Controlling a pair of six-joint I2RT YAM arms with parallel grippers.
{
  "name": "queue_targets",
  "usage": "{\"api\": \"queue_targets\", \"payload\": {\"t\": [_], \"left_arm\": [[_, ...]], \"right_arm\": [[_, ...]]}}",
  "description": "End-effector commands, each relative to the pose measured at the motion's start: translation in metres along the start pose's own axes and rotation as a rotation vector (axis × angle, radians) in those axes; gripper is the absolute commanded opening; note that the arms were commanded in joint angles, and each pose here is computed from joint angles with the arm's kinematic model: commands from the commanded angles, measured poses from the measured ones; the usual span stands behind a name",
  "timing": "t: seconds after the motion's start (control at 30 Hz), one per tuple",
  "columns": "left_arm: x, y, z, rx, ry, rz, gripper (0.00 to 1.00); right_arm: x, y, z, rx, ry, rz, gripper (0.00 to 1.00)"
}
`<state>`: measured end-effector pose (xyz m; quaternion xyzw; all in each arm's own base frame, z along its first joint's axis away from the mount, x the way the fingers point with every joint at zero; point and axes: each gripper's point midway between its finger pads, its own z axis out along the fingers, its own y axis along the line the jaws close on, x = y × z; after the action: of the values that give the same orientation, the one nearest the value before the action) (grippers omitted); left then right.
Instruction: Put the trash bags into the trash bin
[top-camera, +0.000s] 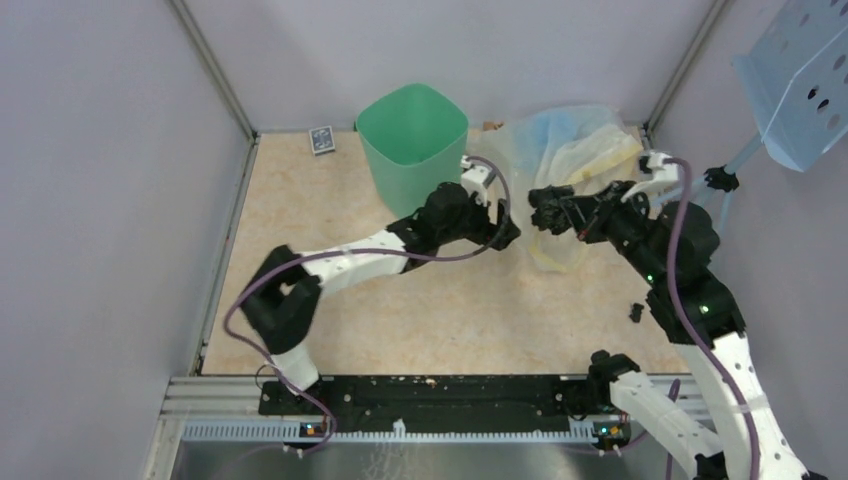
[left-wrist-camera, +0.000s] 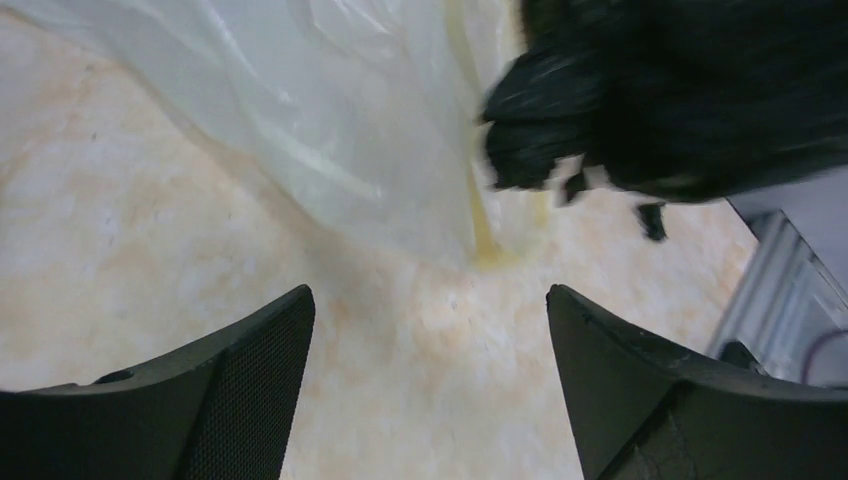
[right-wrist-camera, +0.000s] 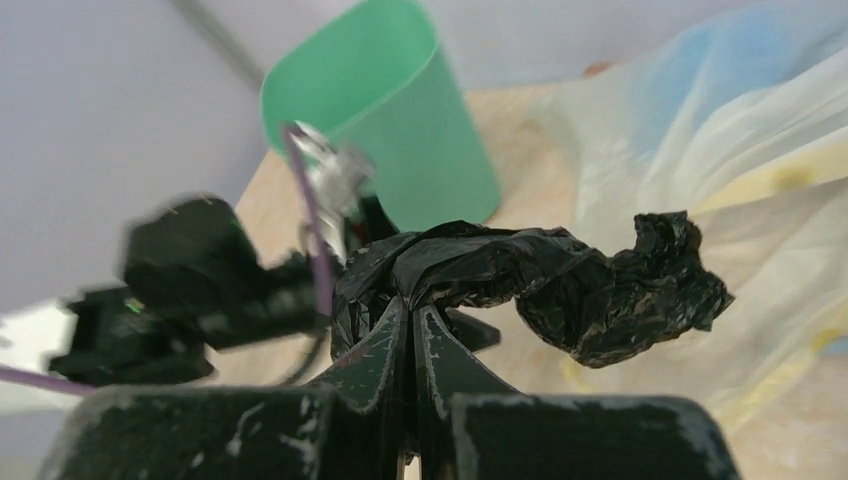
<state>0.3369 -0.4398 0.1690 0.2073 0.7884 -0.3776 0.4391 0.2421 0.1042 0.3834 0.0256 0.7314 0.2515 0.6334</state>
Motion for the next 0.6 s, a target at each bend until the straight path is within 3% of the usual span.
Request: {"api": "queue_targets", "payload": {"t": [0.0, 0.13, 0.37, 0.53, 0.57], "left_arm": [[-0.018, -0.016, -0.089, -0.019, -0.03, -0.031, 0.95], [0.001, 0.017, -0.147, -0.224, 0.007, -0.079, 0.99], [0.025, 0.069, -0.228, -0.456, -0.087, -0.232, 0.99], [0.029, 0.087, -0.26, -0.499, -0.156, -0.329, 0.99], [0.028, 0.088, -0.266, -0.507, -0.17, -0.331, 0.99]], "right_arm": [[0.062, 0.054, 0.008, -0.361, 0.237, 0.079, 0.0], [0.073, 0.09, 0.013, -0.503, 0.27, 0.071, 0.0], [0.06, 0.171, 0.014, -0.773, 0.315, -0.007, 0.0], [0.104, 0.138, 0.034, -0.608, 0.373, 0.017, 0.0], [0.124, 0.123, 0.036, -0.548, 0.409, 0.019, 0.05]]}}
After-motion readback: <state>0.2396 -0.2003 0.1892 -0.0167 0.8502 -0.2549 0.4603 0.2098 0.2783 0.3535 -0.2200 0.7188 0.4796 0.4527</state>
